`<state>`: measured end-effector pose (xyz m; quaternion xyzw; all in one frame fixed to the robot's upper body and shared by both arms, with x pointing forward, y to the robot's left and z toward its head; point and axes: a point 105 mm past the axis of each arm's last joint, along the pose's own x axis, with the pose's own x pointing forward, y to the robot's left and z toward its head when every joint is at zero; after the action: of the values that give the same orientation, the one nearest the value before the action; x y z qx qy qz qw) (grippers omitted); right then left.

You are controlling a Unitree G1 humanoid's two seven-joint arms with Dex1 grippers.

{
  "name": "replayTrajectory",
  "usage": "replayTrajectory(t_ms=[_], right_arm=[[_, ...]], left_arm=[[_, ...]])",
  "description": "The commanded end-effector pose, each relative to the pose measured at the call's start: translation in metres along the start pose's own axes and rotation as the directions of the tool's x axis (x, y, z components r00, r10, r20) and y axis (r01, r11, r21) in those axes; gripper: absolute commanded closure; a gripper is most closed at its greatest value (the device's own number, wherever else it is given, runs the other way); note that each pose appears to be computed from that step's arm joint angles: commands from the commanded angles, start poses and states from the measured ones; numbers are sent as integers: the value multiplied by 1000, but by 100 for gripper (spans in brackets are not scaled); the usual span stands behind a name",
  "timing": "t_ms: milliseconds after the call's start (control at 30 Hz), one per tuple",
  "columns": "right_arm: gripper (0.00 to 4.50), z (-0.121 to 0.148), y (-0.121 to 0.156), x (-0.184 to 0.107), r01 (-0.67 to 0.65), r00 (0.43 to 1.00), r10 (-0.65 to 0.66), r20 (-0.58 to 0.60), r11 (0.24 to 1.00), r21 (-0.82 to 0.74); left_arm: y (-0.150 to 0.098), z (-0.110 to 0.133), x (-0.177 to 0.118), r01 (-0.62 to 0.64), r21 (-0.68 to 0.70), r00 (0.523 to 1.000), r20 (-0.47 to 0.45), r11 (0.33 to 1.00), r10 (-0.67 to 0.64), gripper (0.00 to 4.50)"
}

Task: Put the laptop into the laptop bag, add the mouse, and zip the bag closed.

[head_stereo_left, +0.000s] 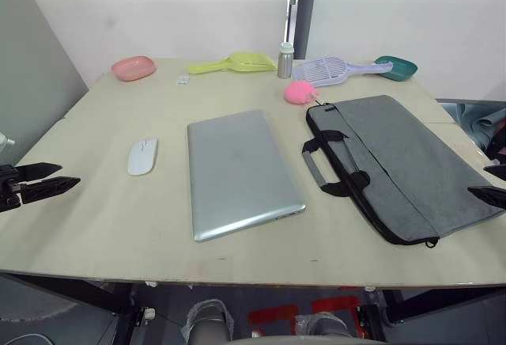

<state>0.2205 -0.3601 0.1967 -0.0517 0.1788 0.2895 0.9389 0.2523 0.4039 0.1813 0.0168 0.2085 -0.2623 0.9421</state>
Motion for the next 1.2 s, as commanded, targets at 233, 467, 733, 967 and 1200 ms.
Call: replayTrajectory(t_ms=[233,467,733,967,1200], right_arm=[[0,10,0,6,-23,1000,24,20,999,-47],[0,11,2,12,-32,999,33,21,998,-52],[0,18,8,20,-48,998,51,36,997,-63],[0,41,38,50,-140,981,149,127,987,-77],[145,63,78,104,-257,946,281,164,954,-155]], left_arm=[[-7,10,1,7,53,1000,24,999,-8,5],[-15,12,9,22,60,999,43,998,-25,5],[-28,14,23,68,68,994,85,995,-73,5],[-47,36,53,116,23,960,254,993,-119,5],[-68,17,94,186,-189,960,242,964,-138,0]])
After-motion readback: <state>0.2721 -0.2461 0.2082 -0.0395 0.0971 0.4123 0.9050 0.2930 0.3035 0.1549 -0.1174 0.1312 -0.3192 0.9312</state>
